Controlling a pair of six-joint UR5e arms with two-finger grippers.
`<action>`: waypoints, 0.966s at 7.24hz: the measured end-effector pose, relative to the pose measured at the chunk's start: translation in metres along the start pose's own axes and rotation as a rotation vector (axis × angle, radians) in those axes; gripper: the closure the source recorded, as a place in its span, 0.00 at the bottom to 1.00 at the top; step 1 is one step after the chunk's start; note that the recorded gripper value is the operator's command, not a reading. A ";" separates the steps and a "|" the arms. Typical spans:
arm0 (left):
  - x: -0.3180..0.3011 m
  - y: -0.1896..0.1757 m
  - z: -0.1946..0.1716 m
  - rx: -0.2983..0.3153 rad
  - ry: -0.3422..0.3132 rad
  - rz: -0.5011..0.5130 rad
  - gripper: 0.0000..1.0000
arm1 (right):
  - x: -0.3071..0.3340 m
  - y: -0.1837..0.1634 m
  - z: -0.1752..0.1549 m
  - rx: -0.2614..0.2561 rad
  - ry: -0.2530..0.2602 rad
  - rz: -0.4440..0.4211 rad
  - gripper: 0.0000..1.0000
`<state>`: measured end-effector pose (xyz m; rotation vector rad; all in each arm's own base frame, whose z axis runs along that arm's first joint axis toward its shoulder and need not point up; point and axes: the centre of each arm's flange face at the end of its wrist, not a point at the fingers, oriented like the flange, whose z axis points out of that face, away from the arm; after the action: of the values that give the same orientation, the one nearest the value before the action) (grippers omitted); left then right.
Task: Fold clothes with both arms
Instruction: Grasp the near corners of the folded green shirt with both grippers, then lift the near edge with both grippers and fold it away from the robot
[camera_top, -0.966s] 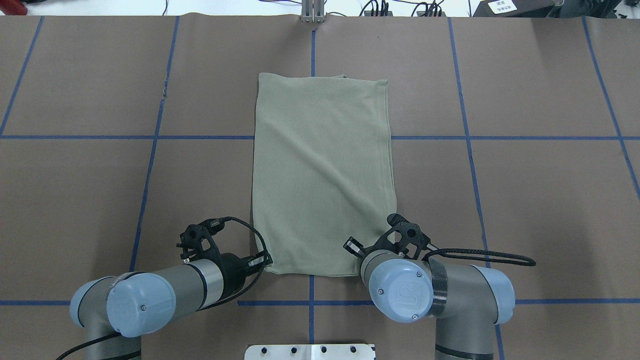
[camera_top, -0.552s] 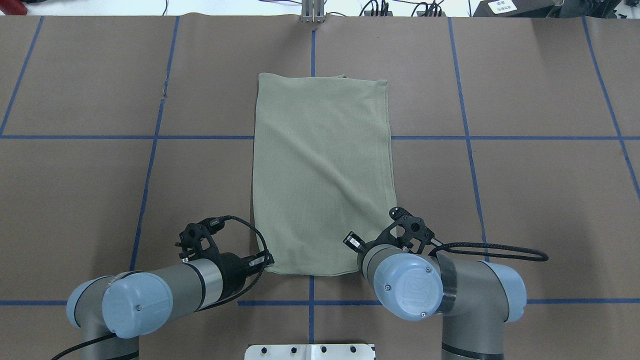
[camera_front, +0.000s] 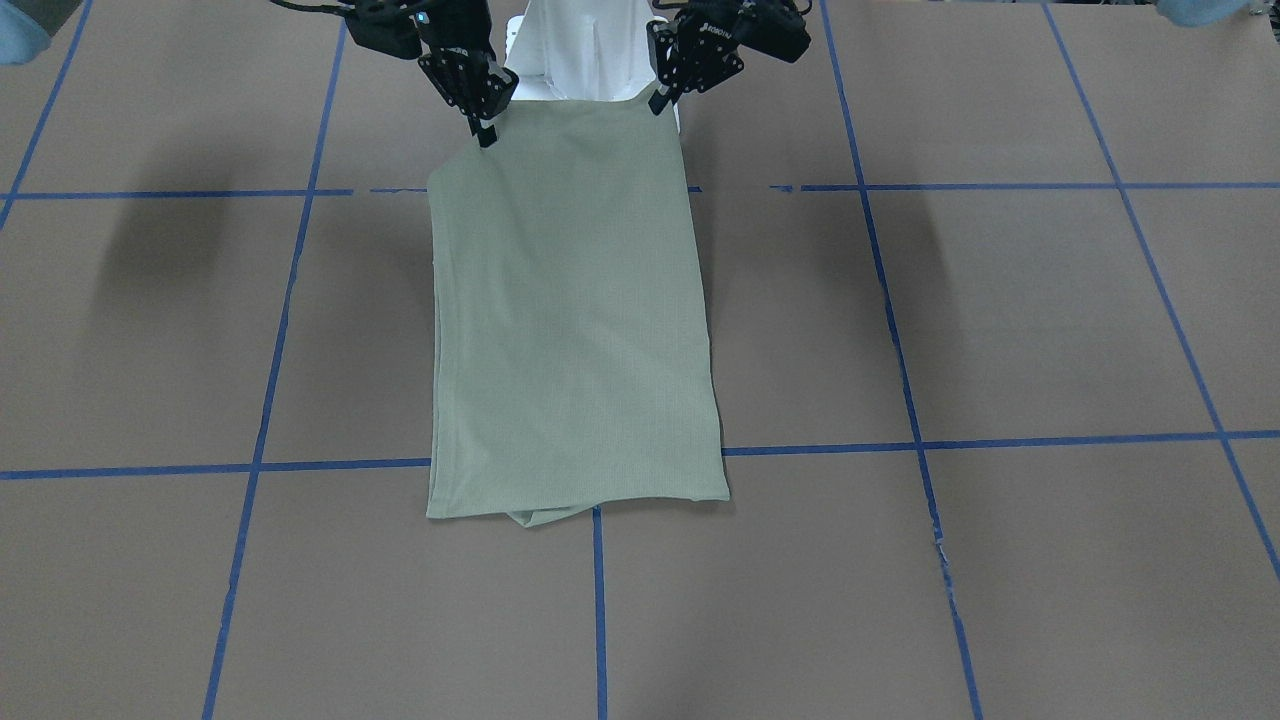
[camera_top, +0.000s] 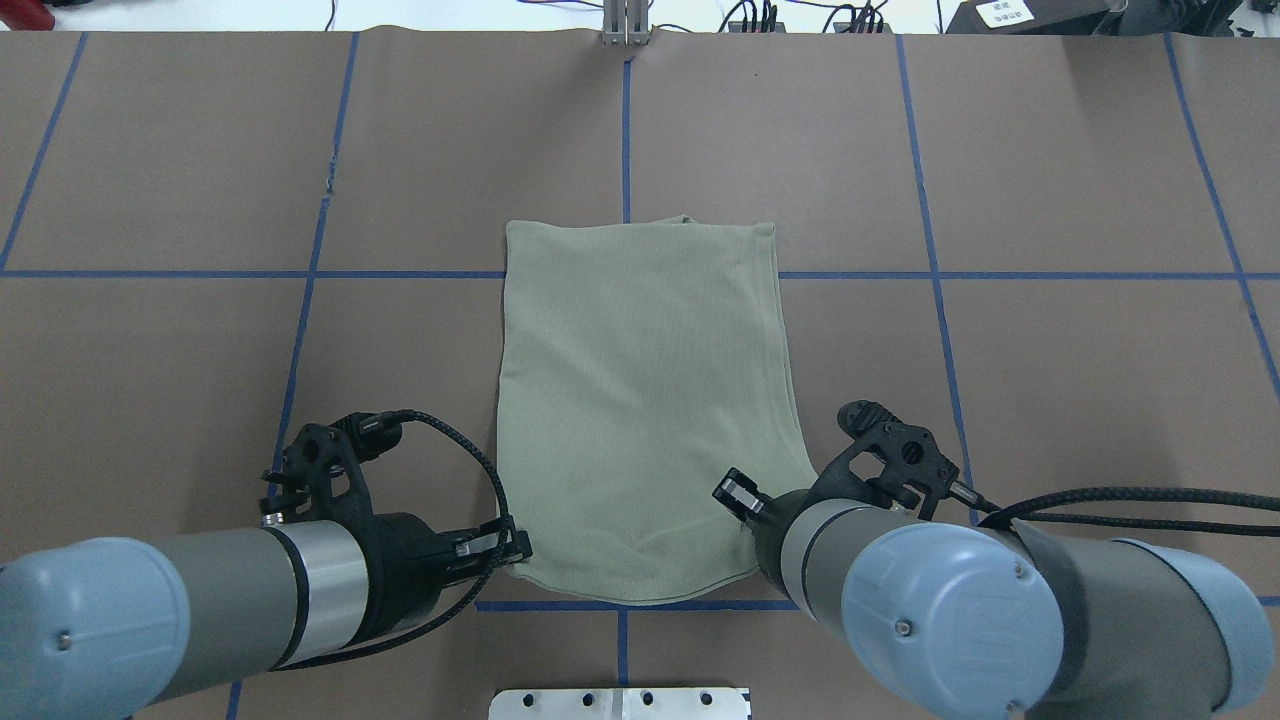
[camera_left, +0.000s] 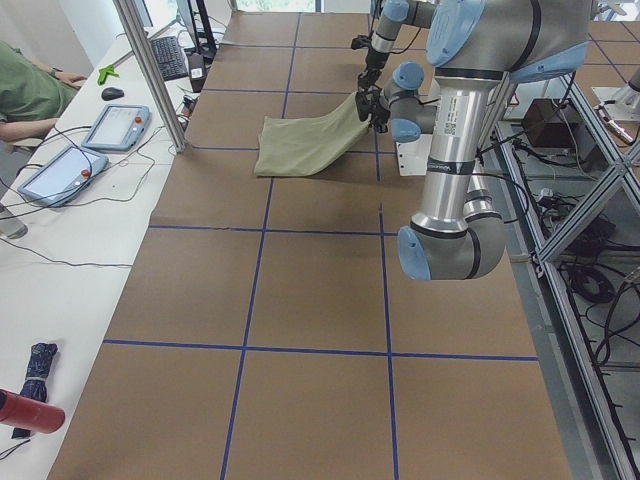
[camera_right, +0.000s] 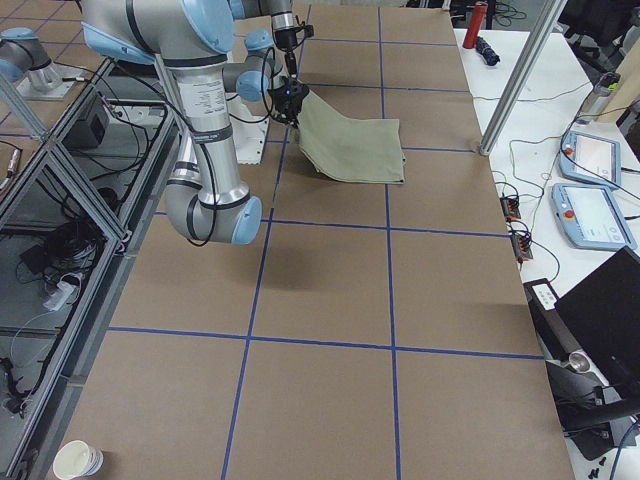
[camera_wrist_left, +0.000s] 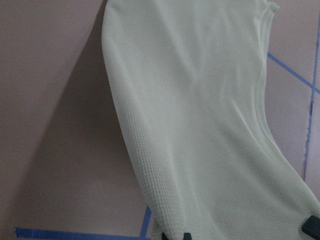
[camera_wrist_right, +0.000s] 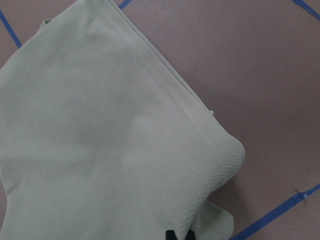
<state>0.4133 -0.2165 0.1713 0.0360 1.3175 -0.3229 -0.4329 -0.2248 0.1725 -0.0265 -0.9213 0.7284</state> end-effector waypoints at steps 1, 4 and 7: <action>0.002 0.002 -0.007 -0.011 -0.014 0.008 1.00 | -0.001 0.001 -0.004 -0.001 0.008 -0.008 1.00; 0.014 -0.041 0.025 0.076 -0.058 0.108 1.00 | -0.027 -0.020 0.026 0.077 0.037 -0.072 1.00; 0.028 -0.137 0.069 0.230 -0.140 0.182 1.00 | -0.061 -0.055 0.073 0.146 0.031 -0.076 1.00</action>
<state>0.4502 -0.3678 0.1833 0.3198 1.1244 -0.3140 -0.4791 -0.3225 0.1914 0.1256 -0.8336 0.7210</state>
